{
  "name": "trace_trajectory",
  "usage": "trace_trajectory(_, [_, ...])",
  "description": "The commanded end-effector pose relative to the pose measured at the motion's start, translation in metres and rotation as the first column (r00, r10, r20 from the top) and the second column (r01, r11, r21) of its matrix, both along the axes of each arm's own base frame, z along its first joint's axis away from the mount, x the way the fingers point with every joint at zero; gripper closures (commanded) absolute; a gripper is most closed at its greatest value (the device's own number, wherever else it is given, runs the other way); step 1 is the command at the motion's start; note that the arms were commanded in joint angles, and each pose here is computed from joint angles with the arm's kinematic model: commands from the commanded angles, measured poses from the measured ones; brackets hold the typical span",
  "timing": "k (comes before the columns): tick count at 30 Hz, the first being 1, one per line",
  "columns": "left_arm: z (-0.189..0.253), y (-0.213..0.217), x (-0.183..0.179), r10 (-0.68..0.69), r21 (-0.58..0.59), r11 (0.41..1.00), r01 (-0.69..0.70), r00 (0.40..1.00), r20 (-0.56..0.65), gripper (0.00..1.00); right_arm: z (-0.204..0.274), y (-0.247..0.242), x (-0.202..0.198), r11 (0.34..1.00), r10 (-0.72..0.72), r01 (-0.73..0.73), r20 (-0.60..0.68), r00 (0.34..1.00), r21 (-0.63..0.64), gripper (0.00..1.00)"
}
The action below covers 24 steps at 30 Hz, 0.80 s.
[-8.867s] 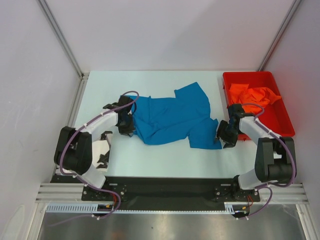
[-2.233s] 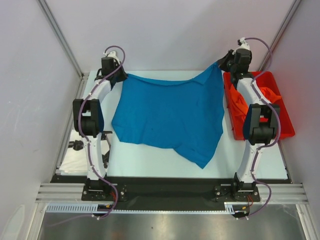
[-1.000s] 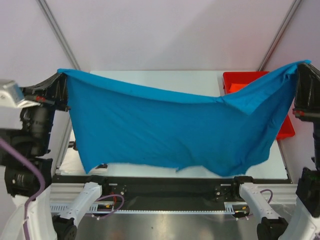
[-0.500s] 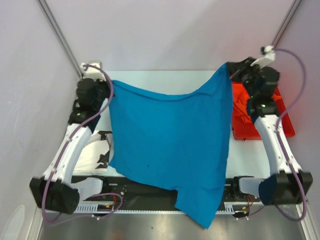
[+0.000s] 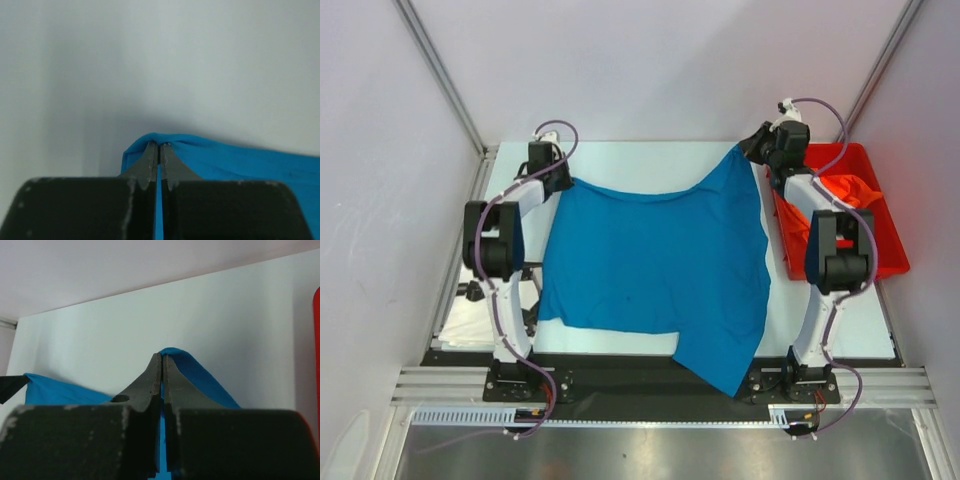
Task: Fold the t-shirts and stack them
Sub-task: Flatten the tshirt out
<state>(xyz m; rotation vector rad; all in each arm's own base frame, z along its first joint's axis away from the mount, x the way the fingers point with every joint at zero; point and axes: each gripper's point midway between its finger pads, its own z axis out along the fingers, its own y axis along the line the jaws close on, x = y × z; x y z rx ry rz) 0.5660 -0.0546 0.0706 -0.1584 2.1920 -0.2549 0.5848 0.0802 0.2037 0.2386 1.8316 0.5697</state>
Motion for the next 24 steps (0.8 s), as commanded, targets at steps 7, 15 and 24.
trace_trajectory(7, [0.036, -0.023, 0.07, -0.078, -0.141, 0.986, 0.087, 0.994, 0.073, 0.99, 0.007, -0.02, 0.062, 0.998, -0.033, 0.035, 0.054, 0.998, -0.045, 1.0])
trace_trajectory(15, [0.032, -0.016, 0.078, -0.063, -0.197, 0.978, 0.073, 0.996, 0.061, 1.0, 0.021, -0.022, 0.086, 0.998, -0.037, 0.042, 0.092, 0.995, -0.052, 1.0])
trace_trajectory(24, [0.024, -0.006, 0.082, -0.069, -0.263, 0.962, 0.073, 0.997, 0.024, 1.0, 0.019, -0.024, 0.09, 0.997, -0.045, 0.048, 0.041, 0.998, -0.064, 1.0])
